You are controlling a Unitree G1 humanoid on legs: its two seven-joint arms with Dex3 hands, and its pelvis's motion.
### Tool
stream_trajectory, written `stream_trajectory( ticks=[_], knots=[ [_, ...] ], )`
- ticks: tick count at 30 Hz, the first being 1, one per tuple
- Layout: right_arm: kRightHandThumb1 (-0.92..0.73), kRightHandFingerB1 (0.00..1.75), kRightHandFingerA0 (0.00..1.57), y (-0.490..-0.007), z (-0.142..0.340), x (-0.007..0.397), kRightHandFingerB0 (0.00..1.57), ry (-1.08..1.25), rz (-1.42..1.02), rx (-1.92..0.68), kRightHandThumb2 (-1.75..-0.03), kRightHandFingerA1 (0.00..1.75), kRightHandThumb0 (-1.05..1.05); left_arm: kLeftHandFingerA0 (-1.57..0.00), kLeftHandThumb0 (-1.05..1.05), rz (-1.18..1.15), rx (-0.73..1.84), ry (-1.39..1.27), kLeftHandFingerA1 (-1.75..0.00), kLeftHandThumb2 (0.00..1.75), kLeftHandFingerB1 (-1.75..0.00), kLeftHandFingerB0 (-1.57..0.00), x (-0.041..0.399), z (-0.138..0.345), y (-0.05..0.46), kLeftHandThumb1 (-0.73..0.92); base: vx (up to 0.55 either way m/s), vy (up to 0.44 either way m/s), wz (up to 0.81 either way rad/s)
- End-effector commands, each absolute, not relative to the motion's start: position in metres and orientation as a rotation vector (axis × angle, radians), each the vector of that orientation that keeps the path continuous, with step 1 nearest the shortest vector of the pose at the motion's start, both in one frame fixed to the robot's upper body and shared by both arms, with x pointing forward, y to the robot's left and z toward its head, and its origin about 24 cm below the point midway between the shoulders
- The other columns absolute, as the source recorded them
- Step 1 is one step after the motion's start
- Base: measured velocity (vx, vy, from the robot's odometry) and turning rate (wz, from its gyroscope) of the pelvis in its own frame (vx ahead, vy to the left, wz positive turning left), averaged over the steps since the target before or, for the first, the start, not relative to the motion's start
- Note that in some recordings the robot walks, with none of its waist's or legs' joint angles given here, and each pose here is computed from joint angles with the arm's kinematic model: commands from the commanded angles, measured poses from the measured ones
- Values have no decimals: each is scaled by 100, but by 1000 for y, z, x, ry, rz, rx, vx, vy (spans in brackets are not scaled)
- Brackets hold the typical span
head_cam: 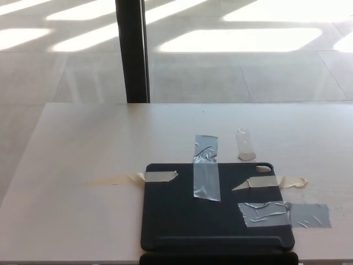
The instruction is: The robot uses its right hand to open a folded tablet cover kept in the middle of the desk
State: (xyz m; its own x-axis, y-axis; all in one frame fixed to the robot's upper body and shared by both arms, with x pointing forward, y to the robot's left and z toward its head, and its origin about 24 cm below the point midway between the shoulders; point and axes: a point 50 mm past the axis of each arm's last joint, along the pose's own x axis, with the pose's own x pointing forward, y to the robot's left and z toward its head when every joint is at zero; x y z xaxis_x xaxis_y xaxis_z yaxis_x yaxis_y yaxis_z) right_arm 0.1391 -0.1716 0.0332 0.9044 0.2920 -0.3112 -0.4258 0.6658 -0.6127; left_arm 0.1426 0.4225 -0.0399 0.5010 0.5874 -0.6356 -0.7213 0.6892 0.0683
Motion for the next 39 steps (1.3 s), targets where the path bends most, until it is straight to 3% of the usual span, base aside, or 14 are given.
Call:
stream_trajectory(
  ticks=[1, 6, 7, 8, 11, 13, 16, 23, 26, 27, 28, 36, 37, 39],
  knots=[
    [-92, 46, 71, -182, 28, 133, 49, 466, 280, -351, -68, 59, -92, -61, -87, 822, -200, 676, -76, 70, -60, -47, 139, -32, 432, 92, 0, 0, 0],
    [-92, 47, 71, -184, 30, 138, 47, 536, 278, -232, -72, 57, -89, -57, -89, 827, -215, 669, -75, 103, -65, -45, 141, -31, 432, 69, 0, 0, 0],
    [-74, 57, 63, -185, 32, 139, 43, 534, 287, -227, -115, 65, -87, -58, -87, 830, -217, 671, -77, 102, -65, -45, 141, -31, 432, 69, 0, 0, 0],
    [-92, 46, 68, -185, 33, 141, 44, 519, 293, -234, -74, 56, -92, -58, -88, 830, -215, 672, -76, 102, -65, -46, 141, -31, 432, 69, 0, 0, 0],
    [-92, 45, 67, -191, 49, 154, 44, 450, 281, -229, -75, 56, -89, -57, -88, 824, -202, 672, -75, 103, -65, -46, 140, -31, 432, 69, 0, 0, 0],
    [-77, 55, 63, -201, 65, 167, 41, 365, 254, -249, -116, 63, -86, -58, -88, 822, -196, 680, -75, 103, -65, -46, 137, -33, 432, 69, 0, 0, 0],
    [-78, 54, 60, -230, 101, 195, 41, 189, 110, -309, -115, 62, -87, -57, -86, 824, -214, 677, -76, 69, -60, -45, 136, -34, 431, 92, 0, 0, 0],
    [-92, 41, 63, -326, 147, 220, 44, -9, -433, -278, -68, 48, -80, -59, -88, 819, -210, 700, -76, 103, -65, -46, 132, -41, 427, 69, 0, 0, 0],
    [-74, 52, 53, -371, 143, 209, 38, -32, -643, -220, -108, 58, -78, -57, -86, 811, -214, 697, -76, 69, -60, -45, 130, -41, 428, 92, 0, 0, 0],
    [-90, 41, 62, -395, 139, 194, 47, -52, -771, -202, -67, 46, -77, -59, -86, 807, -210, 696, -78, 70, -61, -45, 129, -40, 428, 92, 0, 0, 0],
    [-89, 39, 63, -411, 133, 180, 43, -69, -870, -137, -67, 46, -75, -58, -89, 809, -207, 698, -78, 104, -66, -45, 129, -39, 429, 69, 0, 0, 0],
    [-86, 38, 63, -466, 84, 117, 44, 2, -1274, 50, -66, 44, -74, -58, -88, 821, -201, 694, -77, 103, -65, -44, 126, -38, 432, 69, 0, 0, 0],
    [-85, 38, 63, -471, 76, 109, 46, 22, -1331, 81, -66, 44, -75, -56, -85, 825, -214, 689, -76, 68, -61, -44, 126, -38, 431, 92, 0, 0, 0],
    [-83, 38, 61, -475, 68, 99, 42, 61, -1371, 84, -70, 46, -77, -56, -88, 835, -210, 695, -75, 102, -65, -45, 126, -39, 431, 69, 0, 0, 0]
  ],
)
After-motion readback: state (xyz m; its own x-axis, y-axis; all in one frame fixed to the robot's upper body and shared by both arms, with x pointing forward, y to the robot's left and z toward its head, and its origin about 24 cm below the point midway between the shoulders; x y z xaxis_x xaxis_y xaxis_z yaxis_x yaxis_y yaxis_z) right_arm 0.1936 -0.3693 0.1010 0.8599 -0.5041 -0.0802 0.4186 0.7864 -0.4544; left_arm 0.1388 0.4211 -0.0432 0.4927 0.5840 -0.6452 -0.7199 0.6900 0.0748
